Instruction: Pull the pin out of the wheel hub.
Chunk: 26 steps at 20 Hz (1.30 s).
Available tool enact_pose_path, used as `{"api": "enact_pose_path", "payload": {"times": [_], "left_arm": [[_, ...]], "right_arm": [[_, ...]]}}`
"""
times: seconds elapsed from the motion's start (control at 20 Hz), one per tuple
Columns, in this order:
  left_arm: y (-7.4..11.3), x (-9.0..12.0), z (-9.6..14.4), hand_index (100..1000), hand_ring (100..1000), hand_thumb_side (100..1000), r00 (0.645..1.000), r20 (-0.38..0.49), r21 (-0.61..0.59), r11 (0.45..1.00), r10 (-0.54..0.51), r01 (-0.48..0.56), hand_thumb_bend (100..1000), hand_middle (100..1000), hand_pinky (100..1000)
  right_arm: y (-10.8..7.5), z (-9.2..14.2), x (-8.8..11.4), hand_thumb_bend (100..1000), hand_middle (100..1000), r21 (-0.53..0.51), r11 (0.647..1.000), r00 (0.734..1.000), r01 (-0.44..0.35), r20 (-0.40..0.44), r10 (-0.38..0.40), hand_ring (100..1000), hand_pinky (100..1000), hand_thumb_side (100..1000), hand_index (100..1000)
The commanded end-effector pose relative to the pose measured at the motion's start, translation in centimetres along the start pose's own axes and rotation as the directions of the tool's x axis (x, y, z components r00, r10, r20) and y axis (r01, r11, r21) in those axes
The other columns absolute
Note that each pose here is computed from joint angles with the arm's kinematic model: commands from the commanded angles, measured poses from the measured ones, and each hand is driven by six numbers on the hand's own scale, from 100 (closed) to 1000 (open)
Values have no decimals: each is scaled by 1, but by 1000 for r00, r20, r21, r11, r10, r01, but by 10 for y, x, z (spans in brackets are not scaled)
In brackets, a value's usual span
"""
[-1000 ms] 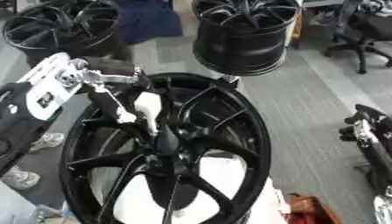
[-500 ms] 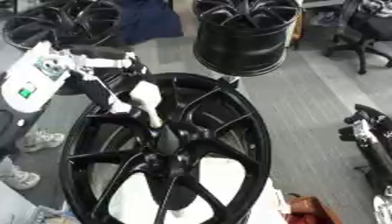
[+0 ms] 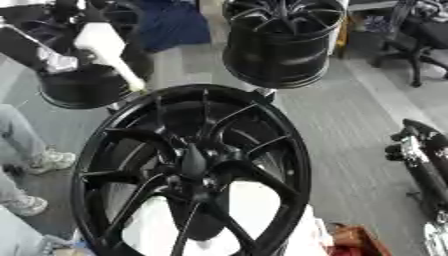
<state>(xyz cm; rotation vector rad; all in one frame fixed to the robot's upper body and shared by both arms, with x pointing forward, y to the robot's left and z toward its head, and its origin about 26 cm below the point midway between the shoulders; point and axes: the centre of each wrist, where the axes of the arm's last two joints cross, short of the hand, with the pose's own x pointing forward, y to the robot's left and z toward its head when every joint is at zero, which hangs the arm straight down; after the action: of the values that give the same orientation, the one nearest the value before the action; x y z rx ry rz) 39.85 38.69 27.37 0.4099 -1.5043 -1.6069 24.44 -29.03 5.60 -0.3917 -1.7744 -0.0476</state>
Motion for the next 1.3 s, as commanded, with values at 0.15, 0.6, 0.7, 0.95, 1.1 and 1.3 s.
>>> {"api": "enact_pose_path", "payload": {"times": [0.15, 0.6, 0.7, 0.95, 1.1, 1.3], "left_arm": [[-30, -64, 72, 813, 448, 375, 926, -372, 34, 998, 60, -51, 129, 684, 557], [-133, -102, 126, 894, 539, 793, 768, -553, 252, 944, 322, -214, 194, 868, 587], [-144, -101, 127, 887, 537, 775, 756, -554, 298, 930, 350, -213, 154, 852, 581], [-165, -84, 114, 821, 523, 699, 773, -433, 509, 833, 464, -216, 100, 726, 558], [-174, -63, 96, 797, 525, 639, 802, -310, 599, 760, 511, -252, 100, 696, 559], [-191, -24, 63, 749, 526, 639, 797, -83, 714, 593, 598, -371, 100, 631, 554]], "right_arm": [[-5, -2, 4, 100, 585, -17, 1000, 1000, -13, 16, 13, 566, 575, 552, 803], [-7, -1, 3, 100, 585, -37, 999, 1000, -12, 12, 13, 565, 574, 549, 803], [-6, -1, 3, 100, 585, -37, 999, 1000, -12, 11, 12, 565, 574, 548, 803], [-6, -1, 3, 100, 585, -44, 999, 1000, -8, 12, 9, 565, 574, 548, 803], [-5, -1, 4, 100, 585, -43, 999, 1000, -4, 13, 5, 565, 574, 548, 803], [-4, -2, 5, 100, 585, -42, 999, 1000, 4, 16, -3, 565, 574, 548, 803]]}}
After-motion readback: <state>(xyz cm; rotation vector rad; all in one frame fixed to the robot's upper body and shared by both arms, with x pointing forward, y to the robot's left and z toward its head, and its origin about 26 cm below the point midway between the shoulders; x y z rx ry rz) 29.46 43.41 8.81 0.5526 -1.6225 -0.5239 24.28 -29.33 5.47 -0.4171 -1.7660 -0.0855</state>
